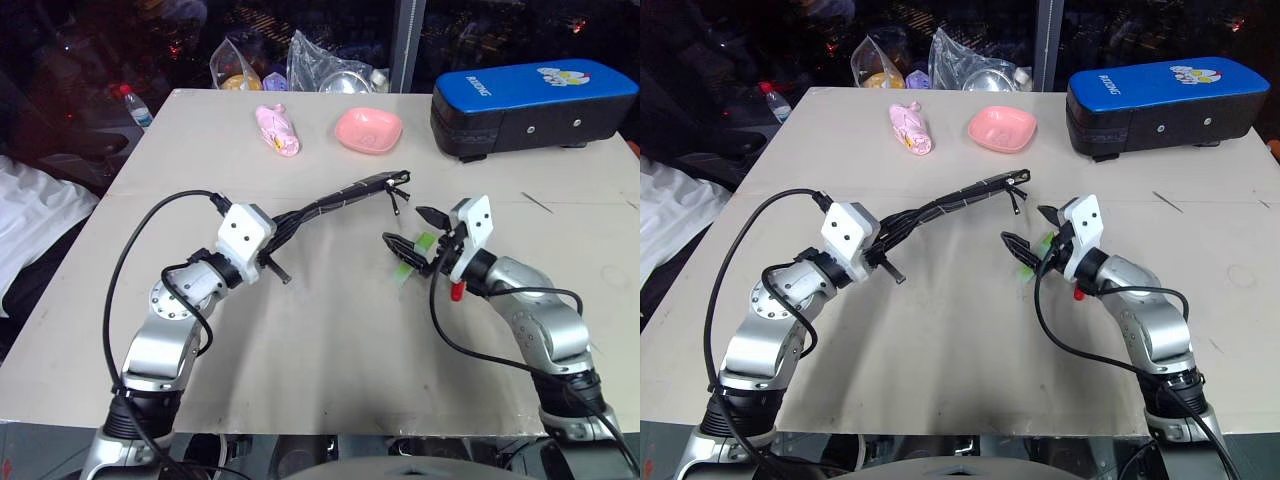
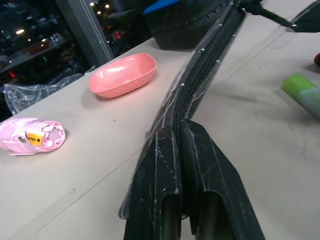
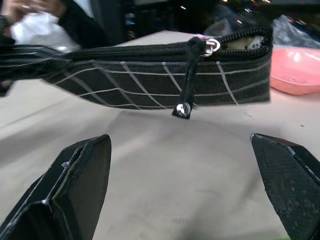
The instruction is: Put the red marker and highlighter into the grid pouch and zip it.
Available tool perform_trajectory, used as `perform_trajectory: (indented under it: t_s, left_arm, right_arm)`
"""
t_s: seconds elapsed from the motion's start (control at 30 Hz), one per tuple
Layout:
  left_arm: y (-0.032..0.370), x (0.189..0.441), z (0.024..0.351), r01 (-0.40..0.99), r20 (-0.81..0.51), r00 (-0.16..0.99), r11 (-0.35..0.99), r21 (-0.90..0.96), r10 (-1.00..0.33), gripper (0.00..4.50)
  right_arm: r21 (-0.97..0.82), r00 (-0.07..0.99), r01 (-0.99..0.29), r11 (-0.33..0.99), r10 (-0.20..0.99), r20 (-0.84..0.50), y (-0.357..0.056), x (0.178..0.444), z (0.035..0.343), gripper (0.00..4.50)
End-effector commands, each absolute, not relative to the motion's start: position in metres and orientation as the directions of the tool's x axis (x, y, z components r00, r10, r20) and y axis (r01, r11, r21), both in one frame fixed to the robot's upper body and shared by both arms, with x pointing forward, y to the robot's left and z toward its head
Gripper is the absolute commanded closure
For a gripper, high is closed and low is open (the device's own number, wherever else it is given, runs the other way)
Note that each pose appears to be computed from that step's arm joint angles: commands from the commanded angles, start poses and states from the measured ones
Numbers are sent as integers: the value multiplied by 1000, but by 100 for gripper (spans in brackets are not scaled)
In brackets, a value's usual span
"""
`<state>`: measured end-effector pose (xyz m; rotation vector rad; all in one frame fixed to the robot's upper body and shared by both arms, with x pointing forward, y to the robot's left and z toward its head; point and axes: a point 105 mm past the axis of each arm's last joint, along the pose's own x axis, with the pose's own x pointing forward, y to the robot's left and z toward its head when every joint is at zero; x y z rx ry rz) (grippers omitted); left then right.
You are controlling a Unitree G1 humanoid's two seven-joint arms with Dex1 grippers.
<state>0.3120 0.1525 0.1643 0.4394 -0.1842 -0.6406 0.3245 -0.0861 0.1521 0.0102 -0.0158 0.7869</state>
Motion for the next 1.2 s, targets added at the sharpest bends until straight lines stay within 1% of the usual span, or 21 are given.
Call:
perform_trajectory:
  t_s: [0.03,0.17,0.37,0.47,0.5,0.53,0.6,0.63,0.67,0.7,0.73,1.13,1.2]
  left_arm:
    - [144,312,166,528,62,780,707,471,-623,447]
    - [138,312,160,534,63,777,710,459,-626,447]
    - [133,313,154,536,64,778,714,451,-625,447]
    - [133,313,155,535,66,778,714,451,-624,450]
    - [133,313,155,534,66,779,715,451,-624,450]
    - [133,313,155,534,65,779,714,453,-624,450]
    - [132,312,153,537,58,777,707,460,-627,450]
    - [132,312,153,539,56,775,705,462,-629,450]
    - [131,311,153,540,56,774,703,462,-631,450]
    - [130,311,153,541,56,772,701,464,-633,450]
    - [130,311,153,542,56,771,700,466,-634,450]
    - [129,307,155,558,63,761,701,443,-646,450]
    - [130,308,156,550,69,767,708,444,-638,384]
  right_arm:
    - [22,711,-703,711,702,42,-79,326,174,0]
    - [34,718,-696,717,695,38,-73,329,183,0]
    - [27,728,-685,728,685,24,-68,332,183,0]
    - [26,732,-682,731,681,22,-68,333,183,77]
    - [25,734,-679,734,679,22,-68,333,183,119]
    - [27,738,-675,737,675,23,-68,334,183,180]
    - [27,745,-668,744,667,23,-68,337,184,284]
    - [30,746,-666,745,666,19,-68,337,183,304]
    - [28,746,-666,746,666,16,-68,337,183,369]
    - [31,747,-665,746,665,13,-68,338,182,418]
    - [33,748,-663,748,664,9,-68,338,181,446]
    - [37,769,-638,769,639,-2,-73,342,176,446]
    - [36,770,-638,769,638,-4,-74,342,175,450]
